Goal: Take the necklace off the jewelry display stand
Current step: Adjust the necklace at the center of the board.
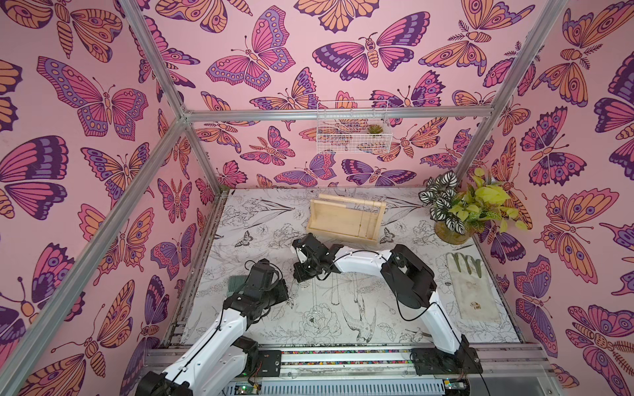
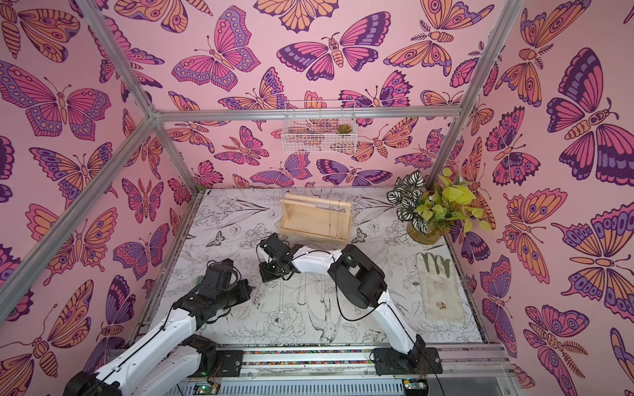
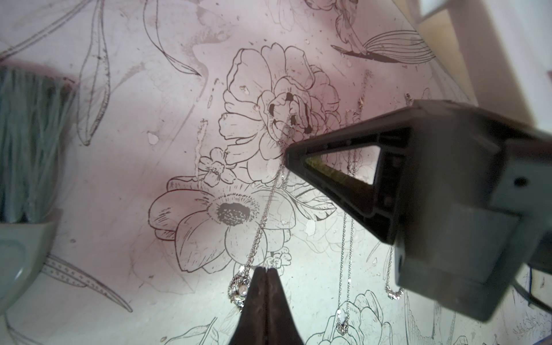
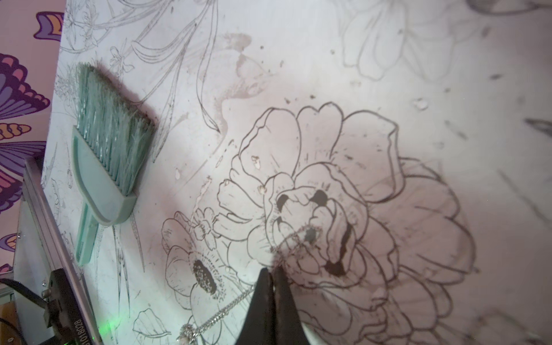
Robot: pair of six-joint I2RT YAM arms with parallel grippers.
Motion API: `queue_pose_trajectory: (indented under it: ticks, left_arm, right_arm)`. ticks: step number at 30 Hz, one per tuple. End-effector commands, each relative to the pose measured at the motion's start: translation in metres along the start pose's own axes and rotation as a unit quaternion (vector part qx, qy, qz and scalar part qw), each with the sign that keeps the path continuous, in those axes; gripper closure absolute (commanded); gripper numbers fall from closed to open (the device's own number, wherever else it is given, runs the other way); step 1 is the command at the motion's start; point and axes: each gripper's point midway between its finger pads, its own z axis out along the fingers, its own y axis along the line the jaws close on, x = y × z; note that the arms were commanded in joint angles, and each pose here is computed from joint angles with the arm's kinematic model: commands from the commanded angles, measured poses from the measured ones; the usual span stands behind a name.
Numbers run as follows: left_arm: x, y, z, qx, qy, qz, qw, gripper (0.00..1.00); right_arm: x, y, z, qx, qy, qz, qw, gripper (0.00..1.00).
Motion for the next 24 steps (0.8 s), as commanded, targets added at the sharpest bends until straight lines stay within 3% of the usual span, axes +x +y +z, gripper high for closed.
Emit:
queue_pose_trajectory:
  ticks: [1, 17, 24]
  left_arm:
    - [0.007, 0.003, 0.002, 0.000, 0.008, -0.001, 1.000, 1.00]
    - [0.007, 0.003, 0.003, -0.003, 0.009, -0.002, 1.000, 1.00]
    - [0.000, 0.002, -0.001, -0.006, -0.004, -0.001, 1.000, 1.00]
  right_arm:
    - [0.000, -0.019, 0.008, 0.029, 0.014, 0.014, 0.999, 1.00]
    - [-0.027, -0.020, 0.005, 0.018, 0.003, 0.008, 1.000, 1.00]
    - [-0.005, 0.009, -0.025, -0.013, -0.005, -0.023, 1.000, 1.00]
